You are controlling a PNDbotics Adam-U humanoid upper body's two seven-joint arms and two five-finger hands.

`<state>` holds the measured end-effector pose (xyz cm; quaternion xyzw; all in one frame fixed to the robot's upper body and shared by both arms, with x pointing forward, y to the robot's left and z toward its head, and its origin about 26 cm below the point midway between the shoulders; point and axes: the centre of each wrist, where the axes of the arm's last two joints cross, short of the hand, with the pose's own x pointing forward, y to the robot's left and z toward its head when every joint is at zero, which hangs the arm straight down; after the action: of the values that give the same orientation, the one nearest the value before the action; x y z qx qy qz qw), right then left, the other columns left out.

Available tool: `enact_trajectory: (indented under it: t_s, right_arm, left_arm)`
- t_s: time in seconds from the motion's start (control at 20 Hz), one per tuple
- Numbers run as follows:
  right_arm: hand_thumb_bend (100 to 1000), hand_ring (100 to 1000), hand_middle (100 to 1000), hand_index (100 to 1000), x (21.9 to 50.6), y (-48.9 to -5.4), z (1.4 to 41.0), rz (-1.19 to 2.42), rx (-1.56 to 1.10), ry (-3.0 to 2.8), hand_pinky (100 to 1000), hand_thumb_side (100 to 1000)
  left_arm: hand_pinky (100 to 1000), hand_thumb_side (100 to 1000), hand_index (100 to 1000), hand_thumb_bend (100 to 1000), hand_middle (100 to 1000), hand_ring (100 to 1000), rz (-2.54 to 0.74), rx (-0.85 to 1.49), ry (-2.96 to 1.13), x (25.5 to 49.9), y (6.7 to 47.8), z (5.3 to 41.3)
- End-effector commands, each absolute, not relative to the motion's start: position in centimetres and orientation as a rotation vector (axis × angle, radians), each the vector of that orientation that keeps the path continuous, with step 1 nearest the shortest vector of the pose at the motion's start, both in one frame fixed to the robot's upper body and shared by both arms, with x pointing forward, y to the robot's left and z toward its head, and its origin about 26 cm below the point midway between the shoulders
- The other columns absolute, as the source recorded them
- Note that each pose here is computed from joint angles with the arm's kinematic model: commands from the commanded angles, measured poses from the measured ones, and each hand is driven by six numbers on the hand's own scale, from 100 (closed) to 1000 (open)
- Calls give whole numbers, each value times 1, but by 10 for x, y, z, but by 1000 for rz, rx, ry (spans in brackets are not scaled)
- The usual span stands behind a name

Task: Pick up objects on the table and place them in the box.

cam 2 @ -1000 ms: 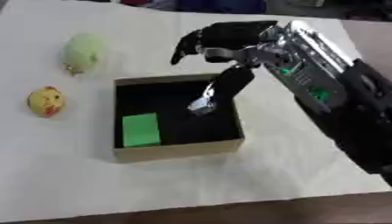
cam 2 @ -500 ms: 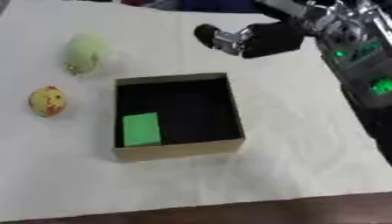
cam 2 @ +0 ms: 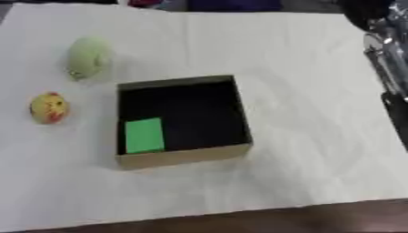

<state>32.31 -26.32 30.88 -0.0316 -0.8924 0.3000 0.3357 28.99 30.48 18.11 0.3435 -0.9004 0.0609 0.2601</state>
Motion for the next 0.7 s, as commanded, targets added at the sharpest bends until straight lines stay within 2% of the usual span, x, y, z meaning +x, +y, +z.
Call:
enact_trajectory:
  t_s: [0.05,0.3,0.7]
  right_arm:
    - [100,870,794,1000,317,-266,315,691,-1,-2396,945,1000]
    - [100,870,792,1000,320,-268,303,612,105,-2415,950,1000]
    - [100,870,789,1000,320,-268,295,558,126,-2419,951,1000]
  left_arm:
    - [506,1000,768,378,677,650,118,982,-2461,287,308,193]
    - [502,1000,781,404,682,654,-30,1119,-2402,286,316,201]
    - [556,1000,842,493,699,707,-591,1499,-2142,282,332,224]
